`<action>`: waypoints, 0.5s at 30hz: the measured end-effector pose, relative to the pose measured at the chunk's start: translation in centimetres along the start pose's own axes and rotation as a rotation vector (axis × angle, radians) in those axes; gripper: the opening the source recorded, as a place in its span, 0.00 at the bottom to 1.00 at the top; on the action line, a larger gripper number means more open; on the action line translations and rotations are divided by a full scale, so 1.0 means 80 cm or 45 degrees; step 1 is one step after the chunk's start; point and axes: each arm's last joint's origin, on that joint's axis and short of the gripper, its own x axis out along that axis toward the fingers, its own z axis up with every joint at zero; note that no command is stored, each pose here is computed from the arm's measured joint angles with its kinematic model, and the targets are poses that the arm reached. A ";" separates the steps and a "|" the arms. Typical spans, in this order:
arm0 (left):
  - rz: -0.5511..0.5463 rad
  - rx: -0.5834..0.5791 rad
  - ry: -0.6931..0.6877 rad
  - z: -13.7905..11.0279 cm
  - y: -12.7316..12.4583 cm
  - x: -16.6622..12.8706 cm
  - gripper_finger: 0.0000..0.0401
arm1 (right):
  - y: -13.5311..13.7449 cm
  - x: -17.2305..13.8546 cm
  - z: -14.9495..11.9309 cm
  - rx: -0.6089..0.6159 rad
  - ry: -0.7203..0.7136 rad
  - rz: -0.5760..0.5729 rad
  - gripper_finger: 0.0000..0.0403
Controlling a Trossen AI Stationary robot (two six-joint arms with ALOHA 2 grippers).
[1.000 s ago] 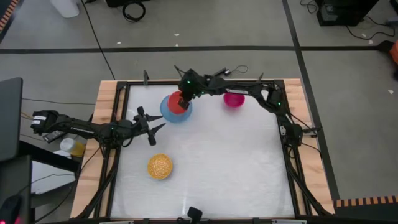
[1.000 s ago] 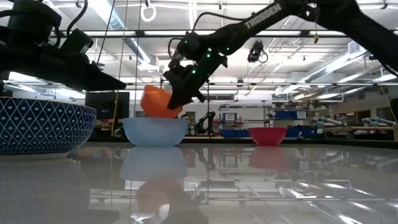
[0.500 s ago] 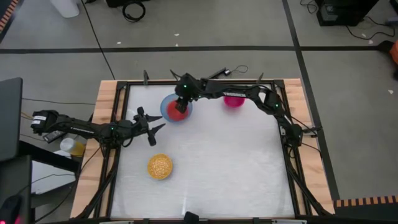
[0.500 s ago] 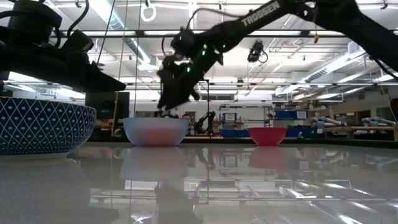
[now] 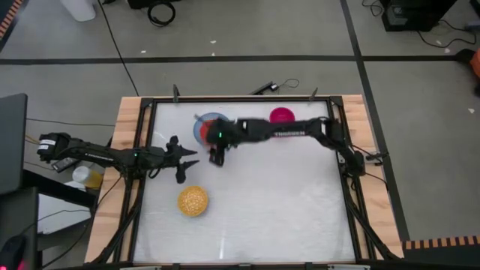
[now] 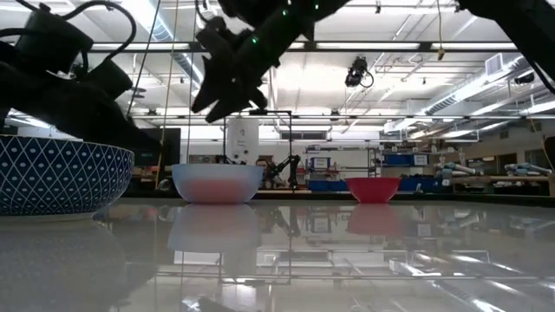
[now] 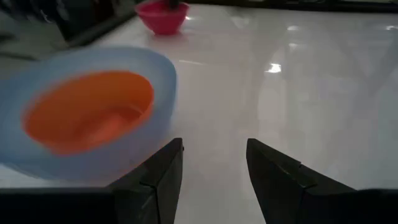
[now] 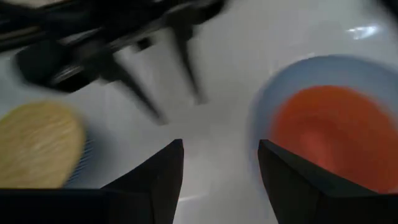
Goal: Nest bowls inside each other
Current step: Stack the yellow bowl onto the orange bowl
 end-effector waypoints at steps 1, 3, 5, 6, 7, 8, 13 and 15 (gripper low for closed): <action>0.000 -0.022 0.008 -0.001 0.000 0.000 0.45 | 0.014 0.002 -0.004 -0.011 0.003 0.004 0.53; 0.000 -0.058 0.014 -0.001 0.000 0.000 0.45 | 0.041 0.004 -0.012 -0.023 -0.006 0.031 0.53; 0.000 -0.069 0.014 -0.001 0.000 0.000 0.45 | 0.066 0.010 -0.019 -0.034 -0.066 0.082 0.53; 0.000 -0.071 0.019 -0.001 0.000 0.000 0.45 | 0.076 0.013 -0.024 -0.039 -0.101 0.106 0.53; -0.005 -0.082 0.024 0.002 -0.001 0.000 0.45 | 0.085 0.017 -0.029 -0.036 -0.126 0.128 0.53; -0.012 -0.089 0.032 0.006 -0.003 0.000 0.45 | 0.092 0.020 -0.035 -0.022 -0.144 0.147 0.53; -0.062 -0.112 0.108 0.028 -0.015 -0.002 0.45 | 0.108 0.026 -0.045 0.030 -0.226 0.164 0.53; -0.089 -0.096 0.129 0.035 -0.021 -0.004 0.45 | 0.105 0.029 -0.051 0.033 -0.226 0.103 0.53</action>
